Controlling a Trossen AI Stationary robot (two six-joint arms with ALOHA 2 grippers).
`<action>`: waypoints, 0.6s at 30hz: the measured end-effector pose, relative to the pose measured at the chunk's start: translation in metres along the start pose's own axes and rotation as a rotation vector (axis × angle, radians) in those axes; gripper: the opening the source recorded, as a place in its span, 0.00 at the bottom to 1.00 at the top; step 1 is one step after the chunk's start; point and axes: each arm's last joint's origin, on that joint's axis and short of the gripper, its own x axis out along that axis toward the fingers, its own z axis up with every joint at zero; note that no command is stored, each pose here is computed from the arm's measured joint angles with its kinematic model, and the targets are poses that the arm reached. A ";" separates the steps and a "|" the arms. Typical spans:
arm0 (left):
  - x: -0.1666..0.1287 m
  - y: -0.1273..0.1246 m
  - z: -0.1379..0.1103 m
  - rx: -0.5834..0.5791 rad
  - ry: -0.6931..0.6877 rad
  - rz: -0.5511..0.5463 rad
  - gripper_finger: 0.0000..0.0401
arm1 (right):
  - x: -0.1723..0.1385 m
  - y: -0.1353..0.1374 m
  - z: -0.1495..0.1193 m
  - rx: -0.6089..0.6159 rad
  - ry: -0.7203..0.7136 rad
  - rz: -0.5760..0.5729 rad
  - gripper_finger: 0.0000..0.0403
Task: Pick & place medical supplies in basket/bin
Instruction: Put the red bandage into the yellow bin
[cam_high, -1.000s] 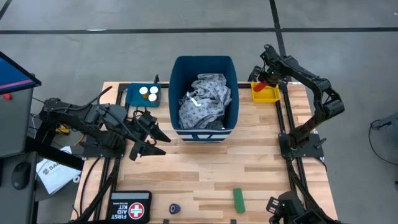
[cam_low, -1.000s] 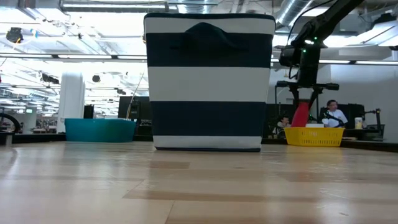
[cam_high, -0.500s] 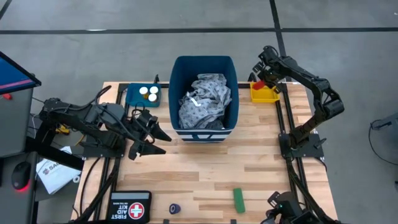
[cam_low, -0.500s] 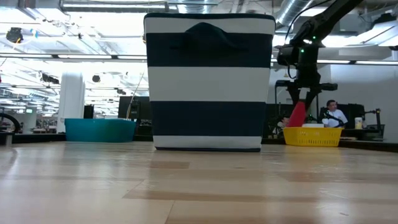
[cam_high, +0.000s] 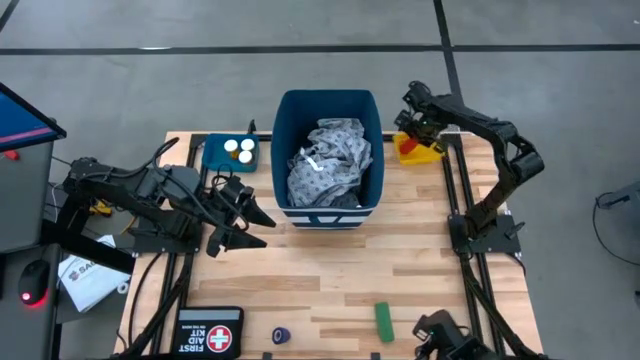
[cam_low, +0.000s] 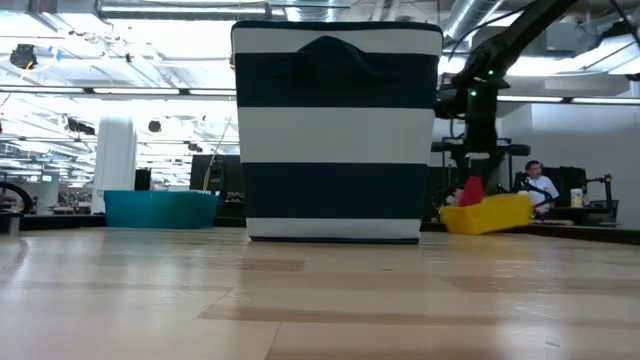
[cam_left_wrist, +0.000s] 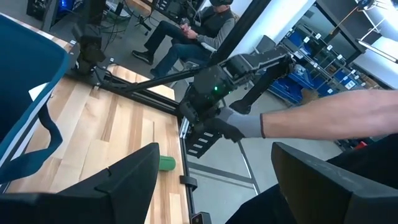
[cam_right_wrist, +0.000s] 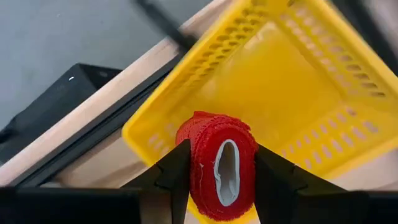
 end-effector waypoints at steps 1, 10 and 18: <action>0.000 0.000 0.000 -0.004 0.000 0.000 0.75 | 0.002 0.004 -0.004 0.004 0.002 0.009 0.33; 0.000 -0.002 0.002 -0.031 -0.019 -0.020 0.75 | 0.009 0.020 -0.011 0.004 0.002 0.015 0.33; 0.000 -0.003 0.005 -0.025 -0.042 -0.042 0.75 | -0.006 0.015 0.016 -0.020 -0.051 0.013 0.33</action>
